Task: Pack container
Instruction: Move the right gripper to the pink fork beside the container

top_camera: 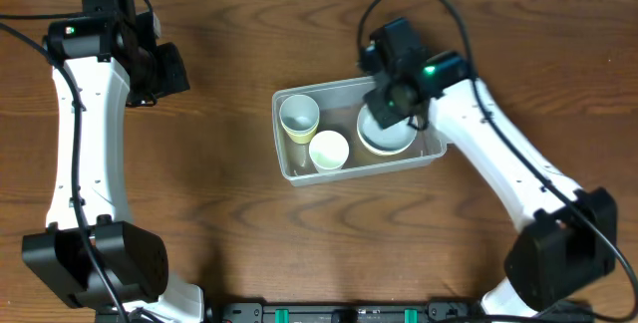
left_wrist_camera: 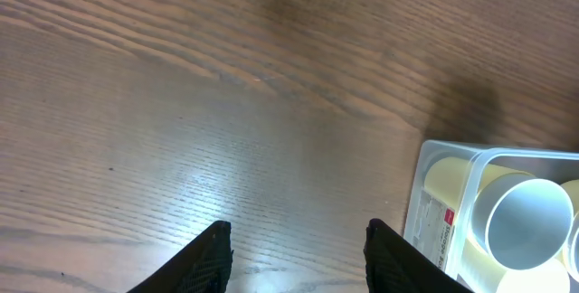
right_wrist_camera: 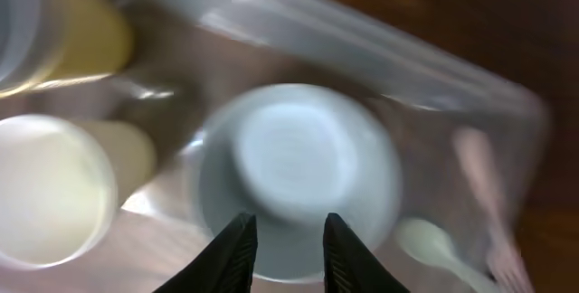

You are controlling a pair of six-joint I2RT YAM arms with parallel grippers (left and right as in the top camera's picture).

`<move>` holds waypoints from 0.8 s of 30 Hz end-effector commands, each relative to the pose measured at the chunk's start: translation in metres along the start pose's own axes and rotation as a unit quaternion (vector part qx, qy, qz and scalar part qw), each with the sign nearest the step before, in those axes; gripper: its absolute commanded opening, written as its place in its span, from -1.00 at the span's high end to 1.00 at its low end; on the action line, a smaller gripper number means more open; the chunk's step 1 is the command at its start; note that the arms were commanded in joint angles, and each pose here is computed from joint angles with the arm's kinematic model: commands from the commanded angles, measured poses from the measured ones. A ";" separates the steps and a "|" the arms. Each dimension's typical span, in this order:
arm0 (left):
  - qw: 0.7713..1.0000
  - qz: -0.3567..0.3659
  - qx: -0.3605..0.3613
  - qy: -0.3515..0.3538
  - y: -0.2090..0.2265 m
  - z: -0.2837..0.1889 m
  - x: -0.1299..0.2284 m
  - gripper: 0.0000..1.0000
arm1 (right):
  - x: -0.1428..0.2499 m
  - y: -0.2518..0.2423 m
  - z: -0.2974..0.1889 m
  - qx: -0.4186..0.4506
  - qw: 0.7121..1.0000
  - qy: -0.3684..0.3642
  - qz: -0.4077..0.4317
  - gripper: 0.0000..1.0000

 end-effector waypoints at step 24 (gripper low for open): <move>1.000 0.000 0.006 0.003 -0.003 -0.005 0.005 0.03 | 0.014 -0.210 0.026 0.071 0.992 0.050 0.089 -0.61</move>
Point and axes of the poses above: each gripper's point midway between its finger pads, its own z axis out along the fingers, its own y axis along the line the jaws close on, x = y × z, the point moved 6 cm from there along -z, back along the fingers, and after that the axes turned 14 degrees about z, right-handed, at the moved point
